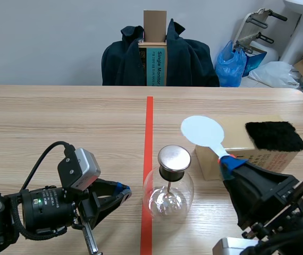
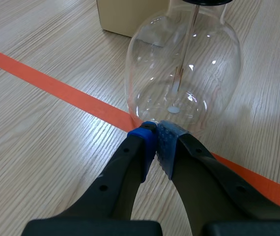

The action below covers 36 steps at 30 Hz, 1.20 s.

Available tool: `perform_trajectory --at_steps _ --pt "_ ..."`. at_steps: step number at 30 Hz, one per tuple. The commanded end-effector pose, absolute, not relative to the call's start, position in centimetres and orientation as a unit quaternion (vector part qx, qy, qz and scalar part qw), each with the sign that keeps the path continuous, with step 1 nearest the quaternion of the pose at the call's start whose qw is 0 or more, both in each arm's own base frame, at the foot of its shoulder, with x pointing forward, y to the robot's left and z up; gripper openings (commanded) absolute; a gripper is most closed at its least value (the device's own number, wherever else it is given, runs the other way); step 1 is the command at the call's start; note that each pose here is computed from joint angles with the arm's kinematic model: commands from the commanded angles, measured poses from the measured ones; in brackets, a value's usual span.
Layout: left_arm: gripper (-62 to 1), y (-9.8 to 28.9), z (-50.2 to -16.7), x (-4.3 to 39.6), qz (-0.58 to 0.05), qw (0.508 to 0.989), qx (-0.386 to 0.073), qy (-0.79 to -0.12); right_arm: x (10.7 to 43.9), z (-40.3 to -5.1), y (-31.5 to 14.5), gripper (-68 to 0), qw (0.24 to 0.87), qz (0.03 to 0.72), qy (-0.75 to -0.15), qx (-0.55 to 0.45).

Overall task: Do the electroscope experiment.
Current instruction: 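Move the plate toward and away from the electroscope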

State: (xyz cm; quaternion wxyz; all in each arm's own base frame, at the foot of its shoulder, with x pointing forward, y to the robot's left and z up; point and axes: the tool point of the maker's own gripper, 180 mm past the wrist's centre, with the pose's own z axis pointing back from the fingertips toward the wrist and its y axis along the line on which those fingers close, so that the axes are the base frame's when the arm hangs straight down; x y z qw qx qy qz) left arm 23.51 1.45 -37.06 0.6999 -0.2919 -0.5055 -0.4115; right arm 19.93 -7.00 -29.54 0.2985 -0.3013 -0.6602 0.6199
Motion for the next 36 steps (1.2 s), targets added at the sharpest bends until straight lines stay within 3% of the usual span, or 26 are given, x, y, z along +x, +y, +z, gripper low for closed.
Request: perform_trajectory --at_steps 1,22,36 --pt "-59.2 1.1 -35.9 23.8 -0.408 0.688 -0.299 -0.52 20.3 -28.3 -7.1 -66.7 0.274 0.618 -0.668 -0.309" --pt "-59.2 1.1 -35.9 23.8 -0.408 0.688 -0.299 -0.52 17.4 -28.4 -4.4 -66.7 0.2 0.648 -0.694 -0.241" --pt "-59.2 1.1 -35.9 23.8 -0.408 0.688 -0.299 -0.52 18.4 -28.3 -5.2 -66.7 0.224 0.639 -0.687 -0.263"
